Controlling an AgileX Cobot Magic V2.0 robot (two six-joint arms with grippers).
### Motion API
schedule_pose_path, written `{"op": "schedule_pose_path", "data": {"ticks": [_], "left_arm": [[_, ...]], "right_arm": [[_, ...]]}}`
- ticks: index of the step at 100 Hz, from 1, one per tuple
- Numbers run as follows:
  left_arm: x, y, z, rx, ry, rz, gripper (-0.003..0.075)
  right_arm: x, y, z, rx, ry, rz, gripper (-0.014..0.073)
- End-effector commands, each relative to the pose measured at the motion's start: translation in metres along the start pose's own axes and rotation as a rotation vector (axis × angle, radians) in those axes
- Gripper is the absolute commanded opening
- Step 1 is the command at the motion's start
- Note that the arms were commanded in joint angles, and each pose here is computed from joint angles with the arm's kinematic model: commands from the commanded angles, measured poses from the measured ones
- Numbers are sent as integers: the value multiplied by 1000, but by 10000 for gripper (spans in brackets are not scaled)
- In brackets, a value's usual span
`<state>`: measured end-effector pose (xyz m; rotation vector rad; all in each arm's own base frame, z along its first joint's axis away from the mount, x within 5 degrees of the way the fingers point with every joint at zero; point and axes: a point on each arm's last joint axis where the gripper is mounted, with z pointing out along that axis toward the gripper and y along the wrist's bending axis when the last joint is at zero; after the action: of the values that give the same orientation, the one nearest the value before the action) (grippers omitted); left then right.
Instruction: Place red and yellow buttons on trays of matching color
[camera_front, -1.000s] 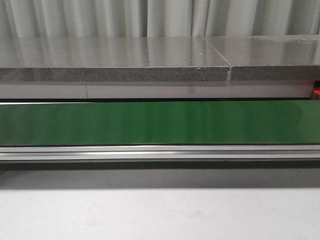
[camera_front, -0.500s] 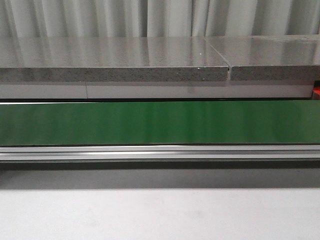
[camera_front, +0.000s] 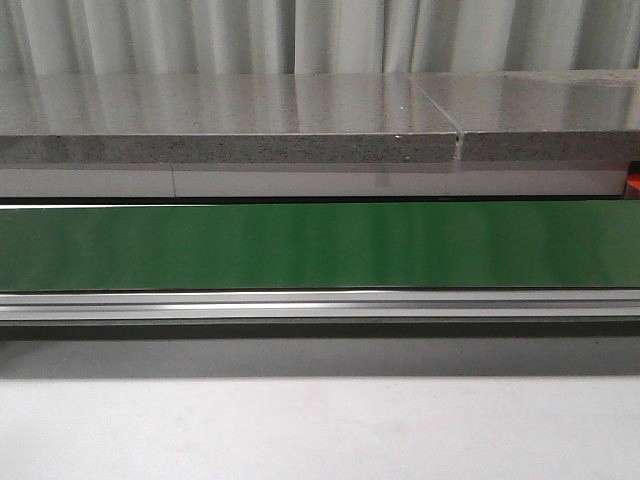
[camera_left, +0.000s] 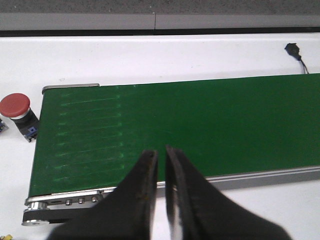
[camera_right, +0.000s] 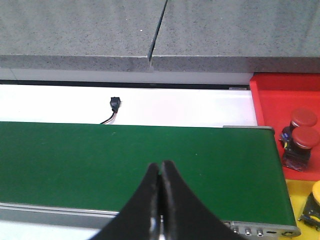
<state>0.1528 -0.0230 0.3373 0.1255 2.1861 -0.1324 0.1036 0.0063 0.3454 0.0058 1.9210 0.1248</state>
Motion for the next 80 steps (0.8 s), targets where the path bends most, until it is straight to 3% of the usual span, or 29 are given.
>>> {"op": "schedule_pose_path", "data": {"ticks": [1,15,22,55,66,80], "left_arm": [[-24,3,3,-16,-86,-34,235],[-26,18,13,-83,-23,-82,486],[-24,31,16,-135,25,-124,545],[-23,101,32,-319,271,-436,544],[-22,125,44,-326,391,-544,544],[-21,144,56,-341,446,-593,544]], "right_arm": [[-13,0,-4,10,-84,-14,-66],[-13,0,-4,10,-84,-14,-66],[-13,0,-4,10,-84,-14,-66],[-13,0,-4,10,-84,-14,-66],[-13,1,-4,-1,-85,4,-66],[-13,2,-4,-9,-87,18,-66]]}}
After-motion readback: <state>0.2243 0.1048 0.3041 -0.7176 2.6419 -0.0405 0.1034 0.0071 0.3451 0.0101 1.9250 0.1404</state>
